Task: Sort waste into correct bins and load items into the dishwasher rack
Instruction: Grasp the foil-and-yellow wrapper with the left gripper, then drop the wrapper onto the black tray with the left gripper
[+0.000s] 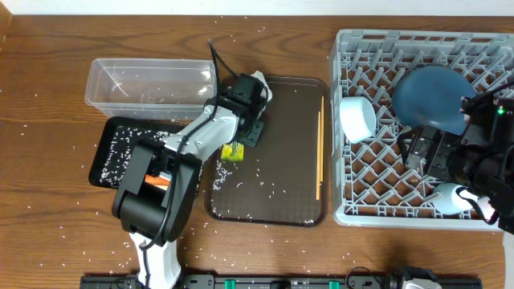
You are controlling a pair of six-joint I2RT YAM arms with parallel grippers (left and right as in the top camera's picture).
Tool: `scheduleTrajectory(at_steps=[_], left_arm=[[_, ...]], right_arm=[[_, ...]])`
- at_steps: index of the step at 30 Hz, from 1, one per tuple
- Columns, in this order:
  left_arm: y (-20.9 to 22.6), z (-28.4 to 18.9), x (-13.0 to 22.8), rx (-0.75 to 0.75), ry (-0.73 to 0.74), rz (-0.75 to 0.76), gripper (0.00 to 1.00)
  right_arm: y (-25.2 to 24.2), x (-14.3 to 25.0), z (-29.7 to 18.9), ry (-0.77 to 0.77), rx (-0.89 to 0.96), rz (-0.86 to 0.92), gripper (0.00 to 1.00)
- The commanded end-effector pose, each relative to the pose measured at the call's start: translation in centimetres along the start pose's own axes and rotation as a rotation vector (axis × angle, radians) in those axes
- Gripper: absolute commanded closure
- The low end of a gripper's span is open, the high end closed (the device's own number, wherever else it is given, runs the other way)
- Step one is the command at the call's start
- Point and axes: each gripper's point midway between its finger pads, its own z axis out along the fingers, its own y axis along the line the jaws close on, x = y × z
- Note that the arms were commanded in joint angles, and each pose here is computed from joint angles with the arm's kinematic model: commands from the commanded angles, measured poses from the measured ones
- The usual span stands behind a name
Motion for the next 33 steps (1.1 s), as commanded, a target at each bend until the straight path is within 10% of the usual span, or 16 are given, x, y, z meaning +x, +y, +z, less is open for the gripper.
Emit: scheduleTrajectory(at_steps=[1, 10, 18, 21, 33], left_arm=[[-0.6, -4.0, -0.6, 0.028, -0.051, -0.092, 0.94], [5.4, -13.5, 2.8, -0.132, -0.093, -0.306, 0.94], [10.8, -12.8, 6.7, -0.211, -0.009, -0.587, 0.93], [10.9, -12.7, 6.5, -0.186, -0.022, -0.624, 0.41], [4.0, -16.0, -5.1, 0.167, -0.409, -0.311, 0.26]], right_arm=[[-0.2, -0.4, -0.3, -0.016, 0.003, 0.001, 0.01], [-0.2, -0.4, -0.3, -0.016, 0.003, 0.001, 0.01], [-0.2, -0.3, -0.3, -0.014, 0.003, 0.002, 0.01], [-0.2, -0.3, -0.3, -0.012, 0.004, 0.002, 0.01], [-0.1, -0.7, -0.3, -0.027, 0.001, -0.001, 0.01]])
